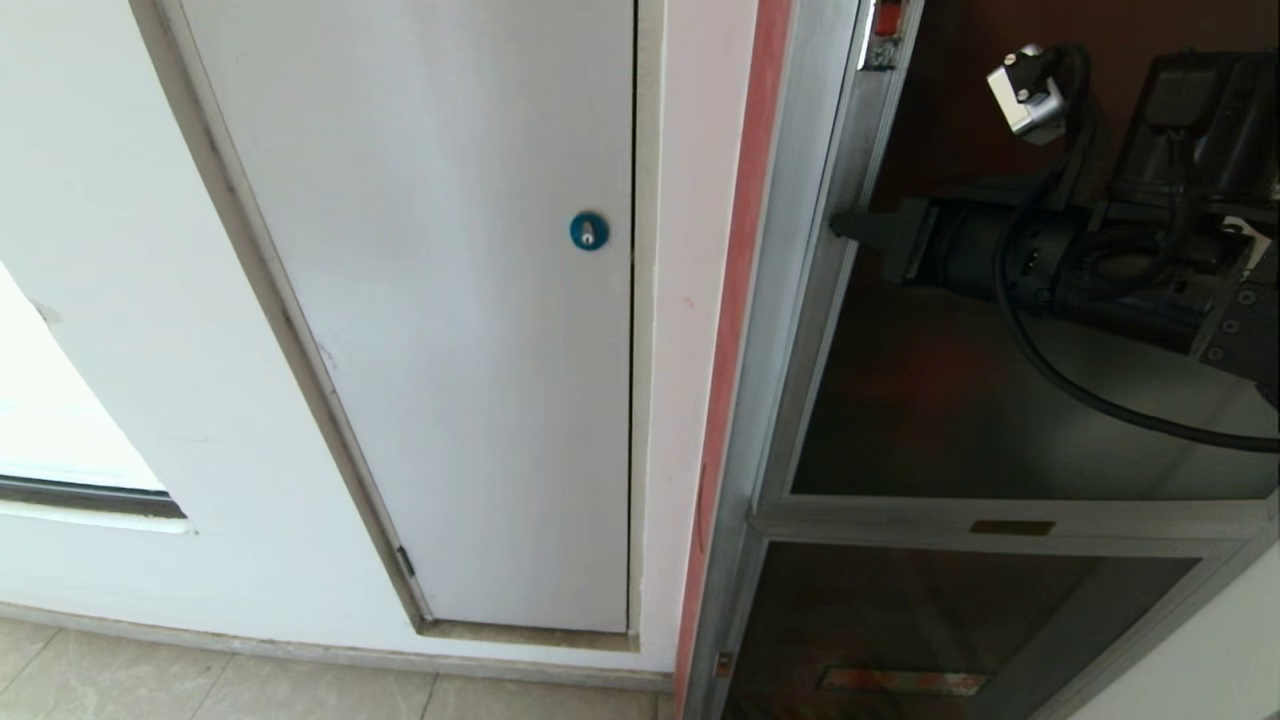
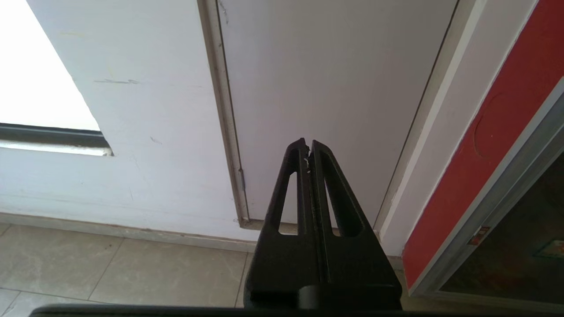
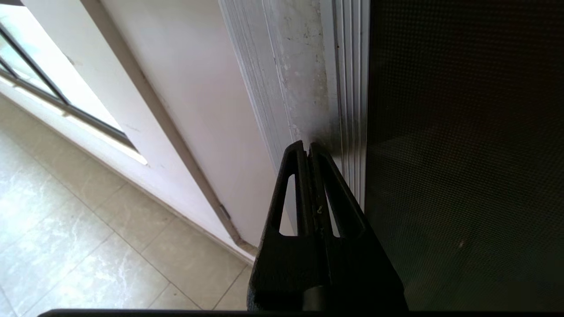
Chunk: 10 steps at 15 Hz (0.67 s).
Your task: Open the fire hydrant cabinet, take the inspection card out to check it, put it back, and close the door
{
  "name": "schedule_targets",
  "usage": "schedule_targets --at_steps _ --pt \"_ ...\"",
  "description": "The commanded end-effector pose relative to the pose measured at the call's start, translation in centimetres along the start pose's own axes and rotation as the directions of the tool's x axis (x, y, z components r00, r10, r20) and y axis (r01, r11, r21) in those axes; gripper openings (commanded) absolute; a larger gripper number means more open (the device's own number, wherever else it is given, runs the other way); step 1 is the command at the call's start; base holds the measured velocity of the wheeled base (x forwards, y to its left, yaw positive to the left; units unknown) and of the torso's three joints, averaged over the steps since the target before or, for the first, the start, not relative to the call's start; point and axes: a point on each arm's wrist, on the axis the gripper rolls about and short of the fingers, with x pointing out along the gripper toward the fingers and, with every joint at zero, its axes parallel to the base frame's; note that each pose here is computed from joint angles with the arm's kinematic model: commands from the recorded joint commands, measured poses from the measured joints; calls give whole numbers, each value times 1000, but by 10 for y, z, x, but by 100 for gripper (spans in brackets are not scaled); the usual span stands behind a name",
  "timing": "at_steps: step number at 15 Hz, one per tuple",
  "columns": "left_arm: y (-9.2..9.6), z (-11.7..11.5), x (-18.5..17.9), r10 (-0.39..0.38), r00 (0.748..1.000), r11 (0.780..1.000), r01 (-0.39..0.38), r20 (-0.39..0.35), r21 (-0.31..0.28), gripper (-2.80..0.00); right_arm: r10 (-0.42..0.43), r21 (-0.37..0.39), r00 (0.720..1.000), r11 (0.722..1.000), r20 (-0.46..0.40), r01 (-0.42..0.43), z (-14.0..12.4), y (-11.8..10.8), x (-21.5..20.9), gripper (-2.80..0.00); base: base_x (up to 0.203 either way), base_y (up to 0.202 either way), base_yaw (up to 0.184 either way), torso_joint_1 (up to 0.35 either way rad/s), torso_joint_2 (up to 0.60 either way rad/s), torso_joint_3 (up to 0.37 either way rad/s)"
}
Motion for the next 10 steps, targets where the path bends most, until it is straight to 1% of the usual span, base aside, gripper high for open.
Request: schedule_targets --at_steps 1,8,10 --pt "0 -5 1 1 1000 1000 -1 -18 0 -280 -15 2 1000 1000 -4 15 -3 -2 6 -280 0 0 0 0 0 0" --pt "0 -5 1 1 1000 1000 -1 -18 0 -280 -76 3 997 997 1 76 -4 -12 15 -280 0 0 0 0 0 0" --pt "0 -5 1 1 1000 1000 -1 -18 0 -280 -82 3 997 997 0 82 -4 -14 16 -280 0 0 0 0 0 0"
